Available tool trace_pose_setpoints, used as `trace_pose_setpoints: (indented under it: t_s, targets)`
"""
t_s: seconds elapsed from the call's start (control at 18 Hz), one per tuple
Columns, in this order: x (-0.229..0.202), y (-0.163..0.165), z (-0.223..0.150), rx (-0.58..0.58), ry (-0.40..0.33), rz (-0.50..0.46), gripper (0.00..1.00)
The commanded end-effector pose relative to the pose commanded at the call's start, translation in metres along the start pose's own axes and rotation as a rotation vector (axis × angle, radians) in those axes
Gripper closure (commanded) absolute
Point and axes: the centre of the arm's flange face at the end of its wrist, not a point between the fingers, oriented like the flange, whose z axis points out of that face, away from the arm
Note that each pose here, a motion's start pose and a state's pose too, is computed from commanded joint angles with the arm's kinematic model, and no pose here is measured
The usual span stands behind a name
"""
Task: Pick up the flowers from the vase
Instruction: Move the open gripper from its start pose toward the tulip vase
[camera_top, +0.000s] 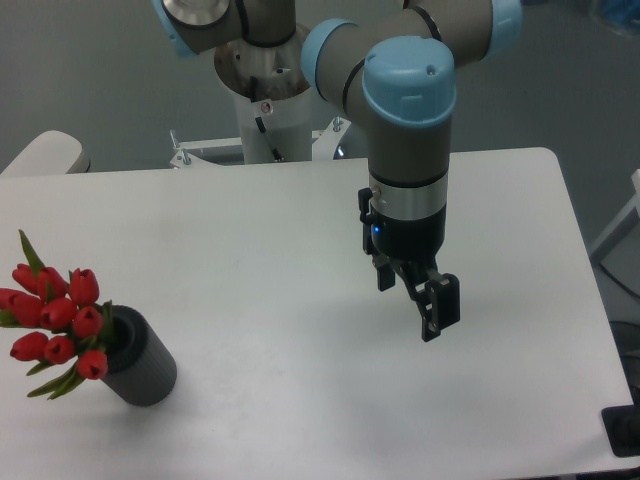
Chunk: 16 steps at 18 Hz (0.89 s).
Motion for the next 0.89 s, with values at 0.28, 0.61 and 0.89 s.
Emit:
trace_pose_setpoints:
  t_s: [0.28,0.61,0.89]
  targets:
    - [0.007,0.0,0.006,0.0,0.012,-0.004,0.0]
    - [0.014,-0.01,0.006,0.01,0.031,-0.026,0.0]
    - [0.022,-0.035,0.008,0.069,0.047,-0.1,0.0]
